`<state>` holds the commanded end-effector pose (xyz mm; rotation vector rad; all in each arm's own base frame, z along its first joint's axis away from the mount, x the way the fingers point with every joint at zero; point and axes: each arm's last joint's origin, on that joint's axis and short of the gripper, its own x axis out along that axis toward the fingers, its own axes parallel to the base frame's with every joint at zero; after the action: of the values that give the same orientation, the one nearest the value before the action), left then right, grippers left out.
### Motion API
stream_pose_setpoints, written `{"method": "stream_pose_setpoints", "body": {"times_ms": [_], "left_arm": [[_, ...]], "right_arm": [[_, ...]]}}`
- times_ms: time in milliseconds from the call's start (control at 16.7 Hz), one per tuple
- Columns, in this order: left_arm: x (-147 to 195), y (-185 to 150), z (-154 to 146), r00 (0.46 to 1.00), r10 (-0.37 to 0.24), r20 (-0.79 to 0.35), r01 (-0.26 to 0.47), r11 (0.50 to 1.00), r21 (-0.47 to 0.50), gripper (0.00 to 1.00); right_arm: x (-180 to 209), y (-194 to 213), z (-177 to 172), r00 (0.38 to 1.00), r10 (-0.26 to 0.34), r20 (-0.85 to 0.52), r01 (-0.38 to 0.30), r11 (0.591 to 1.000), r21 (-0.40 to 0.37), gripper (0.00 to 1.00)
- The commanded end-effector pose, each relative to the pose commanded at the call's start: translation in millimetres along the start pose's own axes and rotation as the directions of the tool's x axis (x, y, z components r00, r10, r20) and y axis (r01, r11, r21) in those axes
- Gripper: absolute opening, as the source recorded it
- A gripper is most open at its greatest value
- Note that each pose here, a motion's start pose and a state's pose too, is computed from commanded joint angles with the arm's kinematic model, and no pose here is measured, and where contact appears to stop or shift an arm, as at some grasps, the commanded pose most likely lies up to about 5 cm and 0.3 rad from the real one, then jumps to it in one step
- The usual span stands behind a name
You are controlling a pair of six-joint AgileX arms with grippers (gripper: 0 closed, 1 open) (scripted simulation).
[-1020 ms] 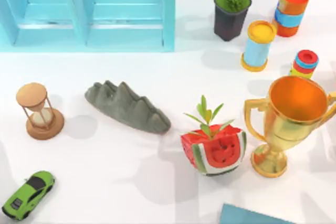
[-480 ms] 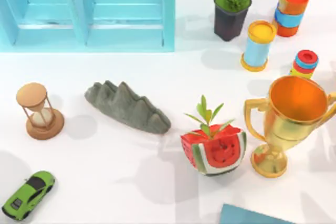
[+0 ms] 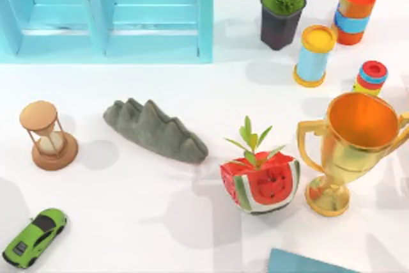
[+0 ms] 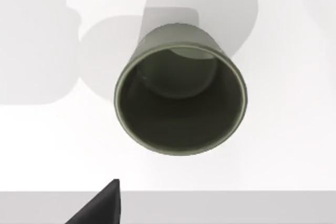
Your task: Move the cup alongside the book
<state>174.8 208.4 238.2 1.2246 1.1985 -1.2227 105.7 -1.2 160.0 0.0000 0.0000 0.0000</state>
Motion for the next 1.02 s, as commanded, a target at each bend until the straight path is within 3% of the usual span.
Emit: {"method": "stream_pose_setpoints", "body": {"times_ms": [240, 780, 1020], "left_arm": [[4.8, 0.7, 0.6, 1.0, -0.001, 0.001, 0.001, 1.0, 0.001, 1.0], [90.7, 1.5, -1.7, 1.0, 0.004, -0.005, -0.004, 1.0, 0.0, 1.0], [100.0, 0.0, 0.0, 1.0, 0.0, 0.0, 0.0, 1.0, 0.0, 1.0]], "right_arm": [[0.0, 0.0, 0.0, 1.0, 0.0, 0.0, 0.0, 1.0, 0.0, 1.0], [0.0, 0.0, 0.0, 1.0, 0.0, 0.0, 0.0, 1.0, 0.0, 1.0], [0.0, 0.0, 0.0, 1.0, 0.0, 0.0, 0.0, 1.0, 0.0, 1.0]]}}
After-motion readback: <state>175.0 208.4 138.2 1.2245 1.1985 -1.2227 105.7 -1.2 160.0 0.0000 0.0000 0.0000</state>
